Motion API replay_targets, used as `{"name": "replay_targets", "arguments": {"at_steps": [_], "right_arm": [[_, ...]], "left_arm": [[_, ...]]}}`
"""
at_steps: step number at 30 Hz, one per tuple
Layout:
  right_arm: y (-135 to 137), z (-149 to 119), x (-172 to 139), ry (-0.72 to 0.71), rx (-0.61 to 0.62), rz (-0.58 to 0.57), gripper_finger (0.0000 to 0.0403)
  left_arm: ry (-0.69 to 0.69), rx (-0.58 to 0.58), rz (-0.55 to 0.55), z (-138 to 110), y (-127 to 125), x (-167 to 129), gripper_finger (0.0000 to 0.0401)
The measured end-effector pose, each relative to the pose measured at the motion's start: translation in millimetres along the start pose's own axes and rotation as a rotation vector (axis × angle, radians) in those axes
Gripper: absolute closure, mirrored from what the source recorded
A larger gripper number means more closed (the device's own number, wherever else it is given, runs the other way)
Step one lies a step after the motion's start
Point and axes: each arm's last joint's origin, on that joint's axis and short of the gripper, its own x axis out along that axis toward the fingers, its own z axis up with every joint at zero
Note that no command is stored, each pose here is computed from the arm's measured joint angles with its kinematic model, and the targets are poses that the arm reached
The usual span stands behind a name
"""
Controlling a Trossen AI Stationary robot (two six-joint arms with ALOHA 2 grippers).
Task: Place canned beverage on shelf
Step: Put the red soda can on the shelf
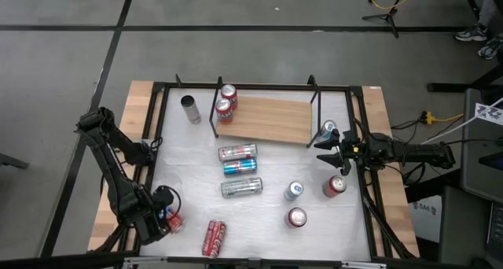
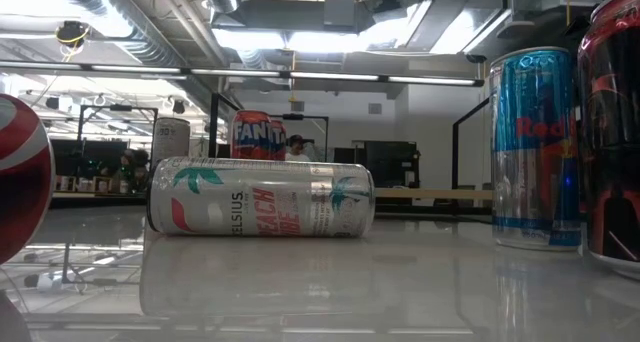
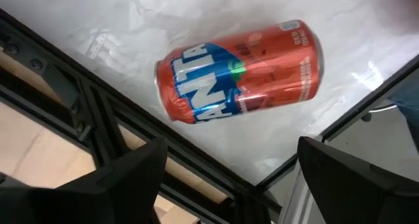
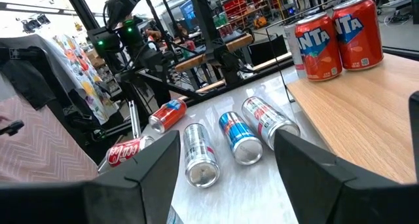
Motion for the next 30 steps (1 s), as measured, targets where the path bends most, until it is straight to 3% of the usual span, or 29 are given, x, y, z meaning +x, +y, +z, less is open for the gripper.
{"name": "replay_targets", "arguments": {"at_steps": [9, 12, 17, 23, 30], "right_arm": [[-0.1, -0.1, 0.0, 0.001, 0.000, -0.001, 0.0164], [-0.4, 0.0, 0.0, -0.003, 0.000, -0.013, 0.0164], [-1.4, 0.7, -0.1, -0.021, -0.001, -0.050, 0.0164], [-1.4, 0.6, -0.1, -0.021, -0.001, -0.049, 0.0164], [0.9, 5.3, -0.1, -0.069, 0.033, -0.019, 0.0164]], "left_arm": [[-0.095, -0.024, -0.041, 3.3, -2.7, -0.4, 0.0067], [-0.037, -0.122, -0.034, 2.5, -2.7, -0.4, 0.0067], [0.128, -0.403, -0.017, -4.2, -5.4, -0.6, 0.0067], [0.066, -0.577, -0.138, -14.9, -14.8, 2.3, 0.0067], [0.100, -0.596, -0.094, -19.7, -30.9, 24.6, 0.0067]]}}
